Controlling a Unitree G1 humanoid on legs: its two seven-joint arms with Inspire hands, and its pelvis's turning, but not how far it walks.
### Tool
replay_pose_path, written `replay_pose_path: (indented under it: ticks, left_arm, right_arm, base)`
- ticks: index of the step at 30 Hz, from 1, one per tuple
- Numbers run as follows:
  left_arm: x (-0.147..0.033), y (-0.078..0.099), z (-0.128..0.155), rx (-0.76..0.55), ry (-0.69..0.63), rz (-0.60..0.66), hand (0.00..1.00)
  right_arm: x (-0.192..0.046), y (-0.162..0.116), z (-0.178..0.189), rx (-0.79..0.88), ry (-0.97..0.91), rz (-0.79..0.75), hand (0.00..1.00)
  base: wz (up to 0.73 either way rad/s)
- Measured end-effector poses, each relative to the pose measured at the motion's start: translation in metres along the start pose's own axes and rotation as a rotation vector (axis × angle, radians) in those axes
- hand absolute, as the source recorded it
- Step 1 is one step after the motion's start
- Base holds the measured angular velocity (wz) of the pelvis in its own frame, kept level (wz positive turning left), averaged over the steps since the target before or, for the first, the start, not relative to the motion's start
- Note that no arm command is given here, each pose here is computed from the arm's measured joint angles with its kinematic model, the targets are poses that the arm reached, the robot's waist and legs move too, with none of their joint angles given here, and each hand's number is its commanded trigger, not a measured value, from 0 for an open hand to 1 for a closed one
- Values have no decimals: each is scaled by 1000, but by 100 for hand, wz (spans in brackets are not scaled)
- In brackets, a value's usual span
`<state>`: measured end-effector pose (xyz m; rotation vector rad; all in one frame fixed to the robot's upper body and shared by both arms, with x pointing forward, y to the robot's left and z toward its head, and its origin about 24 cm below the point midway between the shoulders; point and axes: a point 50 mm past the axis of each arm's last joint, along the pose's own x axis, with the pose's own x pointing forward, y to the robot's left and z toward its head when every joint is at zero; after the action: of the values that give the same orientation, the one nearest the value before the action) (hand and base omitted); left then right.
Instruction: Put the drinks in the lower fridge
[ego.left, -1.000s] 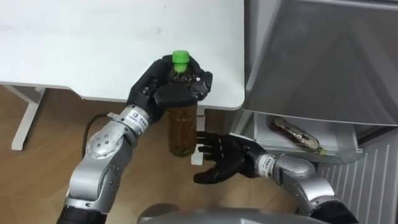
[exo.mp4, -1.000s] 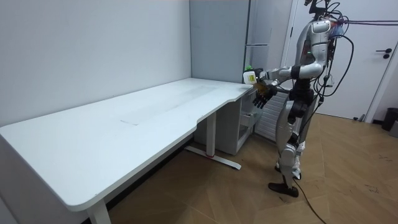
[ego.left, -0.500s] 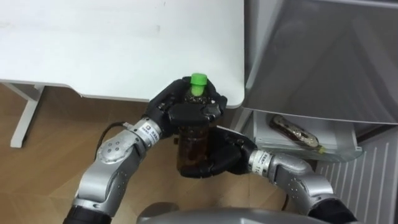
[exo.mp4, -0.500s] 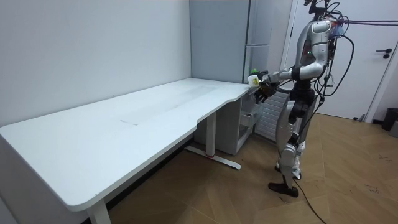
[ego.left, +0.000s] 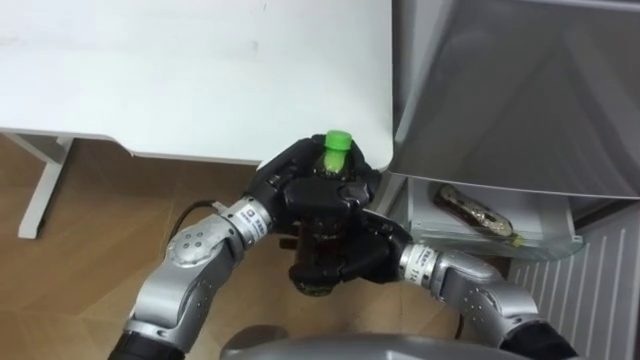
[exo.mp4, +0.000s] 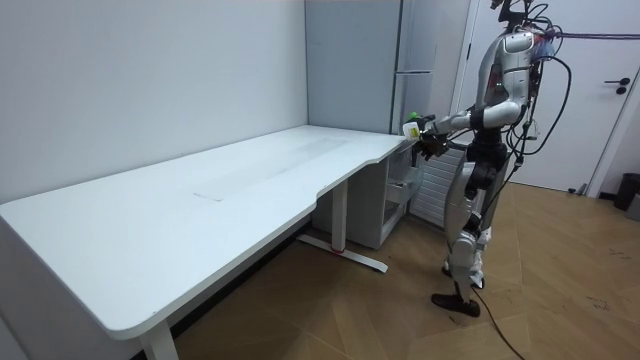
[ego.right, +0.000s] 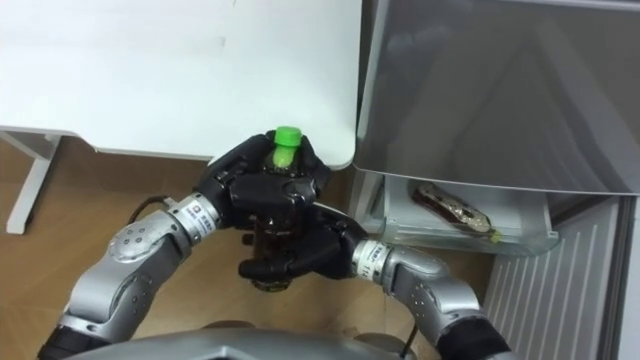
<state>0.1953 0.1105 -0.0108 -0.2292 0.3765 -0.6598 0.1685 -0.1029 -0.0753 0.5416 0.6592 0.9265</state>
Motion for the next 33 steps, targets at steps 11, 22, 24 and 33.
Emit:
replay_pose_path:
  ticks: [11,22,24,33]
  left_arm:
    - [3,-4,-1,-27,-6,-18,0]
    - [2,0,1,-11,-7,5,0]
    - [1,1,3,-4,-17,8,0]
    - [1,3,11,-20,-72,24,0]
  right_arm:
    - [-6,-1,2,-47,25,-5,100]
    - [-7,-2,0,-37,23,-20,100]
    - [-6,-1,-1,-25,19,-26,100]
    - [-5,-1,1,-18,-4,-26,100]
  base:
    - [0]
    - [0]
    - [-2]
    - [0]
